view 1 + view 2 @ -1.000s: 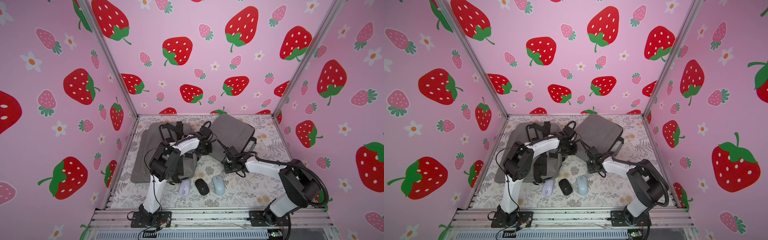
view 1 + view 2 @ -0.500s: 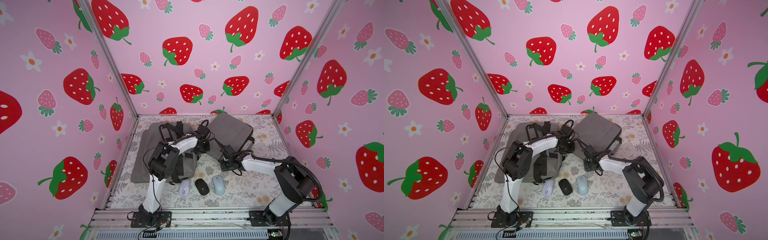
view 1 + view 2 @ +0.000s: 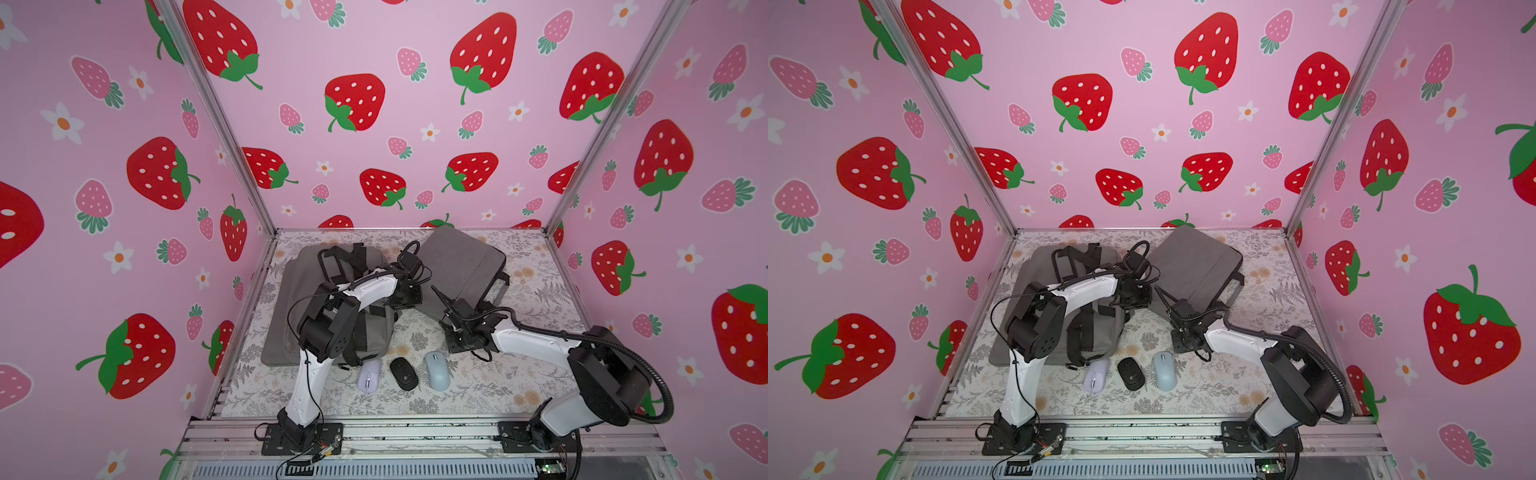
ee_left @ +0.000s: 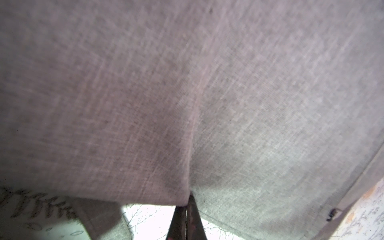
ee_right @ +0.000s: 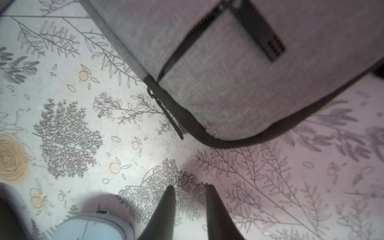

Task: Put the mouse into the laptop bag
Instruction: Unzip the zipper on the zippered laptop bag.

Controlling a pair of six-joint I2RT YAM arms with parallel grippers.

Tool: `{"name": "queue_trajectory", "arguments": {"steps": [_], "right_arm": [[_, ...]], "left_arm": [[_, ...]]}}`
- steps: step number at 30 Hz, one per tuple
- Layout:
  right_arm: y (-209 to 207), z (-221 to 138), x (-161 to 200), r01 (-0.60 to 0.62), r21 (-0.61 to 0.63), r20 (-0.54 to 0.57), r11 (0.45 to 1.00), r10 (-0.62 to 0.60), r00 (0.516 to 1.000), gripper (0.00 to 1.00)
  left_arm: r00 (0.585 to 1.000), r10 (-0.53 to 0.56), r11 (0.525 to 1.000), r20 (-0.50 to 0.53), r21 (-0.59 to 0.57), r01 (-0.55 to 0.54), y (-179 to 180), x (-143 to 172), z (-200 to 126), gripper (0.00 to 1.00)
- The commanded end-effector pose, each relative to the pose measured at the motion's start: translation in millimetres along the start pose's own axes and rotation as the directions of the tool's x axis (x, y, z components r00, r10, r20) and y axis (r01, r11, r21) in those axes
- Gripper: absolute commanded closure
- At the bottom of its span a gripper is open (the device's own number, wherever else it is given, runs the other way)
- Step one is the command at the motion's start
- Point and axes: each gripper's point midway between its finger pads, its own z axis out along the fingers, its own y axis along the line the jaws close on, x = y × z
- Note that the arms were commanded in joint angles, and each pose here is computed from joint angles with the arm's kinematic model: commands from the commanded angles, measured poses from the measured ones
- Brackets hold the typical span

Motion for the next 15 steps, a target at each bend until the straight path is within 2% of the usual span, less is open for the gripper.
{"name": "queue_trajectory", "arguments": {"steps": [1,7,15], "right_arm": [[3,-1,-21,0.065,0.037,0.025,0.997,-0.066,0.998,0.73],[10,15,-36,0.097,0.031,0.015,0.995,-0.097,0.995,0.74],[5,37,-34,0.064,0.023,-0.022,0.998,-0.064,0.998,0.78]], "left_arm": [[0.992,-0.016,0.998,-0.126,-0.06,0.008,15,35,20,1.0],[0.992,-0.018,0.998,-0.127,-0.062,0.01,17,36,20,1.0],[0.991,-0.018,0.998,-0.132,-0.059,0.01,16,36,22,1.0]]}}
